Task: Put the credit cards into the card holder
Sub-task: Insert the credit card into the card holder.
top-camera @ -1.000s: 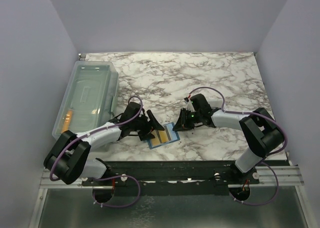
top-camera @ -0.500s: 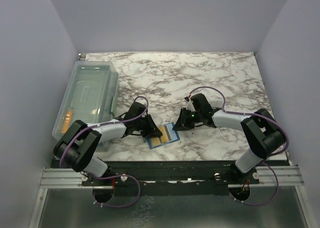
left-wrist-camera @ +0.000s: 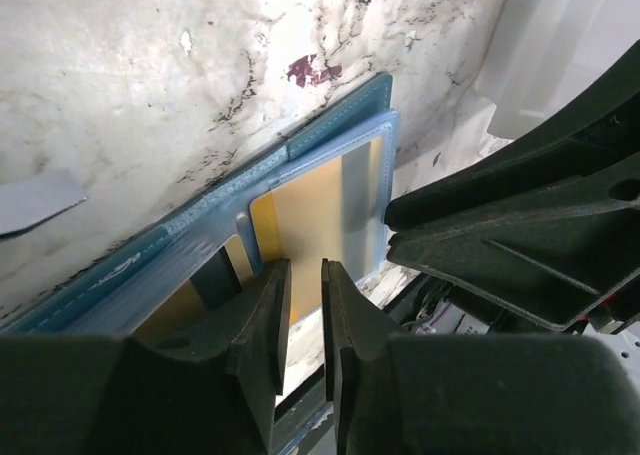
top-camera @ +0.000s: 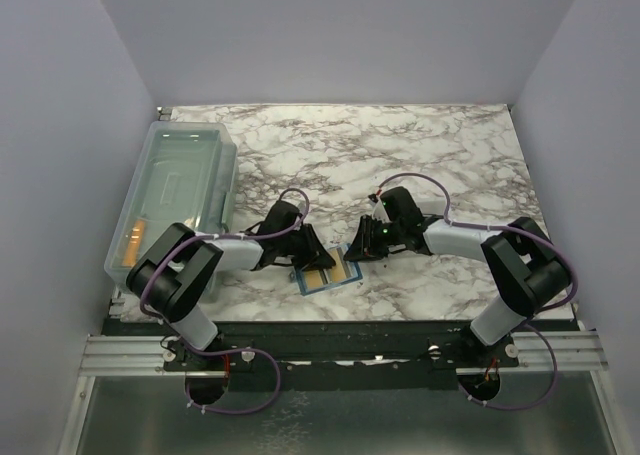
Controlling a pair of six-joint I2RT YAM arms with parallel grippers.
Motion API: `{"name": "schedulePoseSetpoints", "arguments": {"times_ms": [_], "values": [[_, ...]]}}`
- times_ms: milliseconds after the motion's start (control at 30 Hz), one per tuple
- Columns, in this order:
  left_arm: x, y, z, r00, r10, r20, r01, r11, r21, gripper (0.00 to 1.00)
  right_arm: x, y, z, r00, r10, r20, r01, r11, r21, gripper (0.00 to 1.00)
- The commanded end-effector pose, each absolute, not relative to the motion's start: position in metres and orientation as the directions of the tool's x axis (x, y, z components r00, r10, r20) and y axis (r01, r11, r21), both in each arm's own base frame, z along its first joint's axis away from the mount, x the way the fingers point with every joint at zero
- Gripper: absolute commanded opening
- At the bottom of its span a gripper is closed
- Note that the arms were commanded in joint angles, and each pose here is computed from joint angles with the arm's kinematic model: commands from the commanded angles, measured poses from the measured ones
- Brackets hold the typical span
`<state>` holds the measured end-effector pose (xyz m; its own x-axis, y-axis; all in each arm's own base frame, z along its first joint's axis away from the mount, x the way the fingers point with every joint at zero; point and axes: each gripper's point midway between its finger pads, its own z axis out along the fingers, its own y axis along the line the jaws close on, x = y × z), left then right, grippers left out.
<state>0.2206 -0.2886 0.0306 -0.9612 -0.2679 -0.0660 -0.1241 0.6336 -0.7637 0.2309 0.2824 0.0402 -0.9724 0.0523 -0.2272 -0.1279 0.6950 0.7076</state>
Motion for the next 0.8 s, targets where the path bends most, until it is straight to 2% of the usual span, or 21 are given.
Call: {"name": "schedulePoseSetpoints", "arguments": {"times_ms": [0,100,200,500,767], "values": [[0.218,-0.283,0.037,-0.957,-0.262,-0.121,-0.083,0.650,-0.756,0.29,0.231,0.286,0.052,-0.967,0.052,-0.250,-0.148,0.682,0.716,0.27],[0.212,-0.276,0.048,-0.956,-0.254,-0.145,-0.061,0.659,-0.750,0.37,0.229,0.284,0.051,-0.967,0.054,-0.248,-0.145,0.683,0.716,0.29],[0.206,-0.272,0.051,-0.957,-0.254,-0.140,-0.067,0.663,-0.745,0.37,0.227,0.283,0.050,-0.968,0.055,-0.245,-0.142,0.685,0.714,0.31],[0.210,-0.273,0.027,-0.962,-0.247,-0.119,-0.089,0.692,-0.717,0.25,0.224,0.280,0.045,-0.971,0.062,-0.232,-0.126,0.692,0.711,0.34],[0.206,-0.271,0.002,-0.968,-0.239,-0.081,-0.118,0.713,-0.691,0.22,0.222,0.281,0.036,-0.976,0.054,-0.212,-0.116,0.695,0.710,0.38]]}}
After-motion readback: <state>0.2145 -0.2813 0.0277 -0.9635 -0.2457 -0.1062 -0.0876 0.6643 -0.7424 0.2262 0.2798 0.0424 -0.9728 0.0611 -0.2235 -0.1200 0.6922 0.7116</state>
